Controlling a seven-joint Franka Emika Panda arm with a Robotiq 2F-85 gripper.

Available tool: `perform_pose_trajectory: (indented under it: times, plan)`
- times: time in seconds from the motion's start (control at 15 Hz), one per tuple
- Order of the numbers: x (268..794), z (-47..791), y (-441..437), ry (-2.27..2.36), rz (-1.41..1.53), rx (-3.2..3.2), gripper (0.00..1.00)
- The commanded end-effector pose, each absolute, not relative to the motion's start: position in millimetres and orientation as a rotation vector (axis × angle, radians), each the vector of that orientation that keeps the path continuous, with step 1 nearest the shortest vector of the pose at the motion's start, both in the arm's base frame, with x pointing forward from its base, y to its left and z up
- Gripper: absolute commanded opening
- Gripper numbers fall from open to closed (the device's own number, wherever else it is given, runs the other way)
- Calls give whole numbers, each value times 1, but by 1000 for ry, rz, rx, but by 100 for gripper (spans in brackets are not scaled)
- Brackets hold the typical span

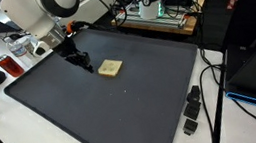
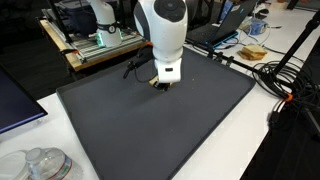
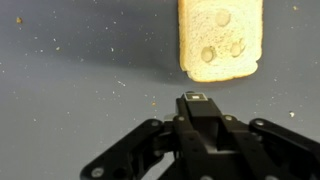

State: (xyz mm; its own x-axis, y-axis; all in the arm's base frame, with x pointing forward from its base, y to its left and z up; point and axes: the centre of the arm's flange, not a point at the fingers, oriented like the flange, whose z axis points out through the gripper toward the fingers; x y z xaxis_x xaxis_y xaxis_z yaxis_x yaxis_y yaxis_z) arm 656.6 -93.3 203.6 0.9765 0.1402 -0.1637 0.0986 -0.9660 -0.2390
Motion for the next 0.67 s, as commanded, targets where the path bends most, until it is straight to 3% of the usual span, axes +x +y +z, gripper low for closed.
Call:
perform_pose_trajectory:
  times: [0.0, 0.6]
  plan:
    - [616, 210, -114, -207, 172, -2800, 5]
    - [549, 203, -145, -207, -114, -2676, 5]
